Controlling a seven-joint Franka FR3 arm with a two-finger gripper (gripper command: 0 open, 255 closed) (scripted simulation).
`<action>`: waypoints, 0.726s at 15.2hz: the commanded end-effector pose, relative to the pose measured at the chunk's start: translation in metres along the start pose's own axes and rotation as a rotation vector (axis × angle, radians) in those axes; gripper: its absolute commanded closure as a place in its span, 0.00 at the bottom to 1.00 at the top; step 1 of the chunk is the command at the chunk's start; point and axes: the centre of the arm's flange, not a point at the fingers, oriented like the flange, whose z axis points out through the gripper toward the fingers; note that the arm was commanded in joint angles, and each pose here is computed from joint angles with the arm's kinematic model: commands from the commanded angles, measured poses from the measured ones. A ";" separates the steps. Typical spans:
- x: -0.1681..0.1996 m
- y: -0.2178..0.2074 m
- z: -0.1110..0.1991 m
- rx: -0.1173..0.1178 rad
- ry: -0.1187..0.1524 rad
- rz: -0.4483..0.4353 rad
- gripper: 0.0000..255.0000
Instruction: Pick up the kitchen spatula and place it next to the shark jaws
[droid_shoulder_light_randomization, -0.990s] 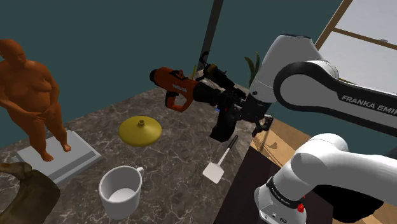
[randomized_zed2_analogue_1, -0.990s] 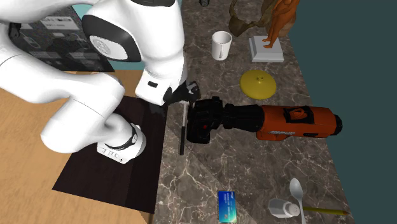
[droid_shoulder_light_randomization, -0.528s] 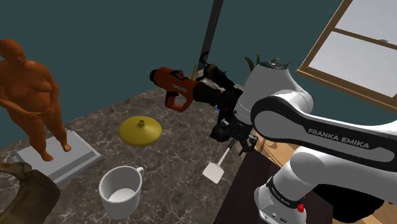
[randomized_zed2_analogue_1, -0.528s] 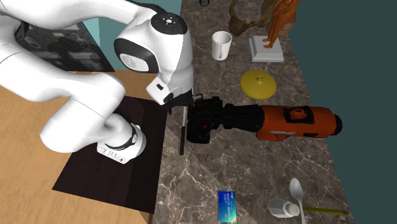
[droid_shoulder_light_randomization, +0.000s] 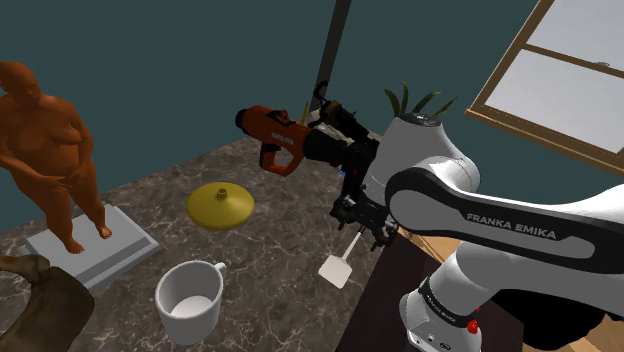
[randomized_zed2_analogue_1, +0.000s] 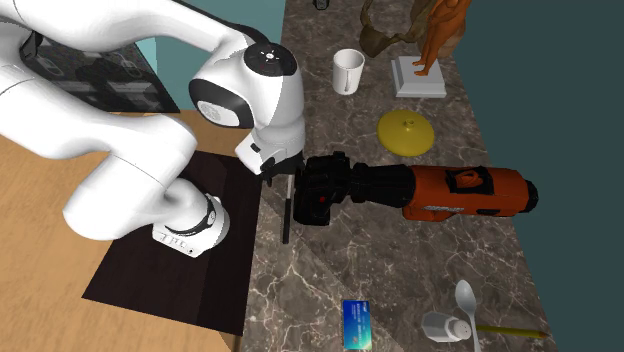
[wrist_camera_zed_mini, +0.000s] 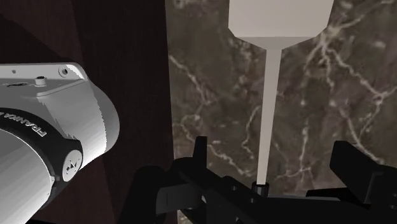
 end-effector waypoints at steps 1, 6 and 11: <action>0.000 0.000 0.000 0.000 0.000 0.000 0.00; 0.000 0.000 0.000 0.000 0.000 0.000 1.00; 0.000 0.000 0.000 0.000 0.000 0.000 1.00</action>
